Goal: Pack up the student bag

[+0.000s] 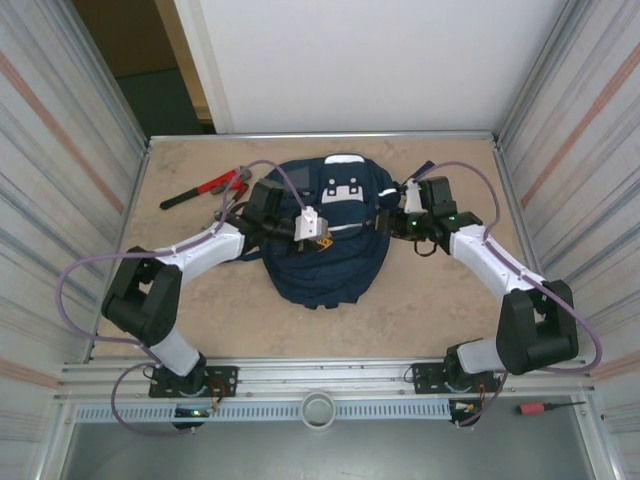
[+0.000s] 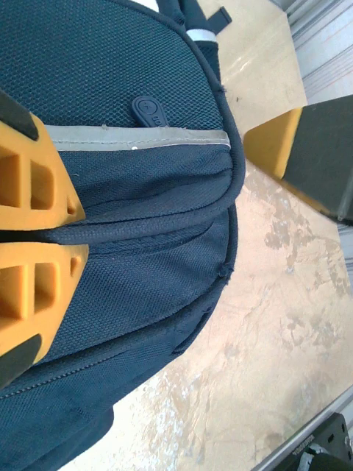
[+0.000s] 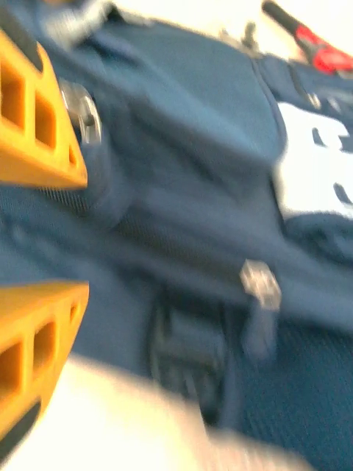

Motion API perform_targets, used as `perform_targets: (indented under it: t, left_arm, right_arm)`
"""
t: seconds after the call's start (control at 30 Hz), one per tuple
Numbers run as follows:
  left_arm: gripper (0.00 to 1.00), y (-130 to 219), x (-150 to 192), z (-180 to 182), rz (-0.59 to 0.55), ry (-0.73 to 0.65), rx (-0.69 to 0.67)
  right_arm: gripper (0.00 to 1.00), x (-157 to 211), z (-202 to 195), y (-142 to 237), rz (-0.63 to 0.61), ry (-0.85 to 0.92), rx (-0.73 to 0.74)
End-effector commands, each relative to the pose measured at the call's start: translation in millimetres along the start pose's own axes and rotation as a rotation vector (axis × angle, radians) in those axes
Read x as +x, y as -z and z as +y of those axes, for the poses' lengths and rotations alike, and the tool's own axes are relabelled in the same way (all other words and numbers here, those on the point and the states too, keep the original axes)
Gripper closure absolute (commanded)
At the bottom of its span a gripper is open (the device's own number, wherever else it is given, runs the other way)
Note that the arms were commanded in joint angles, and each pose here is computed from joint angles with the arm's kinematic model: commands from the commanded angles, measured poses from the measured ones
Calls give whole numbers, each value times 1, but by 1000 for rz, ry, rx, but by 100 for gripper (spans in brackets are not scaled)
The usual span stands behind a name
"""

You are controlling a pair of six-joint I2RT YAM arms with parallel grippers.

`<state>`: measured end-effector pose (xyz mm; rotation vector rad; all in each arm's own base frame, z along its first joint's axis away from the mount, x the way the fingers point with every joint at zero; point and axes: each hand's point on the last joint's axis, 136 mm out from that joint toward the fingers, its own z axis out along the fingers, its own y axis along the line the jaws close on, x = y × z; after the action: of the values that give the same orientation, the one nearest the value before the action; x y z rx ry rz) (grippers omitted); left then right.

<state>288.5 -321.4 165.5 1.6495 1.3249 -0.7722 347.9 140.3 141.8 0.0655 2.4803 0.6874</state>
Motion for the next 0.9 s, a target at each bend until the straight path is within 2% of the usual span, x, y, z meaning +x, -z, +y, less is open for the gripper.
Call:
perform_targets:
  t: [0.0, 0.03, 0.2, 0.33, 0.4, 0.5, 0.53, 0.6, 0.67, 0.77, 0.87]
  left_arm:
    - [100, 1, -23, -9, -98, -29, 49]
    - [100, -1, -23, -11, -103, -31, 51]
    - [100, -15, -23, -14, -99, -25, 82]
    - [100, -24, -20, -18, -82, -21, 98]
    - [99, -28, -12, -17, -57, 0, 92]
    - [82, -37, 6, -16, 32, 42, 74]
    - [72, -39, 12, -18, 71, 55, 72]
    - [55, -37, 14, -22, 113, 85, 66]
    - [45, -26, 2, -21, 95, 114, 32]
    - [29, 6, -28, -4, -8, 156, -104]
    - [25, 52, -45, 33, -86, 281, -358]
  right_arm:
    - [49, -4, -46, 23, -97, -93, 172]
    - [40, -6, -55, 25, -118, -136, 177]
    - [23, -27, -65, -4, -85, -325, 41]
    - [20, -51, -51, -47, -43, -371, -115]
    - [23, -57, -46, -65, -28, -372, -144]
    - [36, -56, -46, -87, 15, -362, -126]
    - [40, -53, -52, -91, 23, -363, -91]
    - [43, -48, -68, -88, 24, -357, -12]
    - [41, -49, -80, -72, -14, -333, 57]
    - [30, -63, -82, -31, -127, -225, 160]
    - [22, -77, -71, 15, -258, -48, 305]
